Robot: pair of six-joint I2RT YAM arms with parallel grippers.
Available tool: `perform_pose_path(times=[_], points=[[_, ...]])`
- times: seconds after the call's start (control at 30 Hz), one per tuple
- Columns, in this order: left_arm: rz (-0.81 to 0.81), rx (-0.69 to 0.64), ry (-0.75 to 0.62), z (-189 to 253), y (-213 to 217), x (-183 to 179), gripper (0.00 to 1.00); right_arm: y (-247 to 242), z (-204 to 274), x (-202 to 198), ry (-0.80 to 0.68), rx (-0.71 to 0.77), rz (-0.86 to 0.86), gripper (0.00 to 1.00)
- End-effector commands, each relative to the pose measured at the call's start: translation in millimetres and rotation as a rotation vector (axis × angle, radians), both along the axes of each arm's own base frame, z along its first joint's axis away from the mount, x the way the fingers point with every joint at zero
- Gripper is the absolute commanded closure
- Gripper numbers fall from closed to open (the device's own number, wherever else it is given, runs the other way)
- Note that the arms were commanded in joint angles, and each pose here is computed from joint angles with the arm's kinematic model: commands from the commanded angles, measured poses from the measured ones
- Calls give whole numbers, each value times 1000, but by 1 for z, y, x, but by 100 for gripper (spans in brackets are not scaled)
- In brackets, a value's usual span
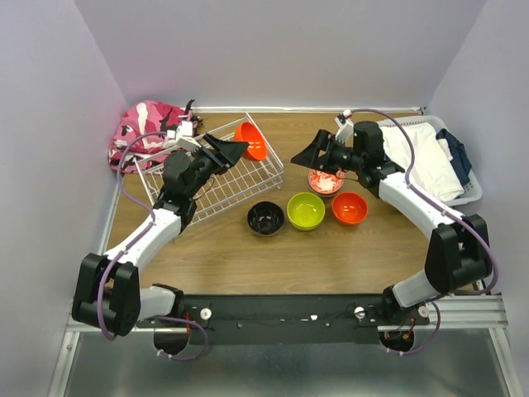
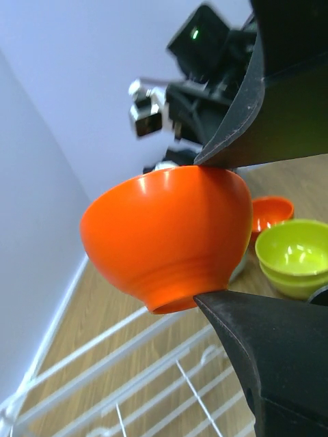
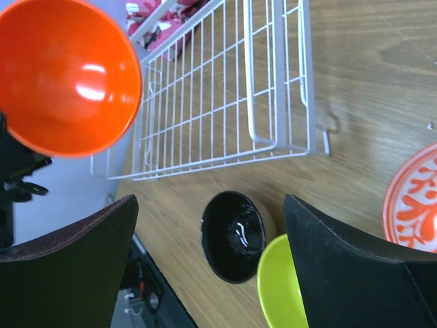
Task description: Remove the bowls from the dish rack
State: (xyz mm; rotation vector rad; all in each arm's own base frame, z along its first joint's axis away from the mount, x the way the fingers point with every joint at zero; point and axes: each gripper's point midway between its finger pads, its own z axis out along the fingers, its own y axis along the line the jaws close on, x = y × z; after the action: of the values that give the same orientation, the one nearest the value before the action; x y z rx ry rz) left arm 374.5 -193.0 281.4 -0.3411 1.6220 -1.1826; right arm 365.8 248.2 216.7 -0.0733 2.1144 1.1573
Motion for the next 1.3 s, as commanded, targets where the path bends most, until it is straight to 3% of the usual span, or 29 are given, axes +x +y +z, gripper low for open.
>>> perform_pose_path(times=[0.0,0.33,0.73,0.83,0.87,0.93,0.97,1.07,1.1,1.27], points=[[-150,-181,-146,46,-18,-21,58,20,16,9,60,86,33,7],[-184,-212,-119,27,-25,-25,58,47,35,13,131,237,77,10],[-263,-249,-105,20,-50,-36,58,78,37,17,147,268,139,19],[-272,-251,-103,18,-53,-37,58,81,37,17,147,267,144,32],[-274,-251,-103,16,-54,-38,58,81,36,17,144,263,145,46],[-276,-253,-101,15,-54,-39,58,80,35,17,144,243,136,58],[-275,-248,-99,13,-54,-39,58,77,34,16,134,230,135,71],[-277,-225,-95,8,-54,-40,52,72,33,14,124,188,120,93],[-276,-215,-85,4,-54,-40,43,70,27,12,139,168,112,99],[-275,-148,-86,-6,-54,-43,27,52,18,10,121,57,53,99]])
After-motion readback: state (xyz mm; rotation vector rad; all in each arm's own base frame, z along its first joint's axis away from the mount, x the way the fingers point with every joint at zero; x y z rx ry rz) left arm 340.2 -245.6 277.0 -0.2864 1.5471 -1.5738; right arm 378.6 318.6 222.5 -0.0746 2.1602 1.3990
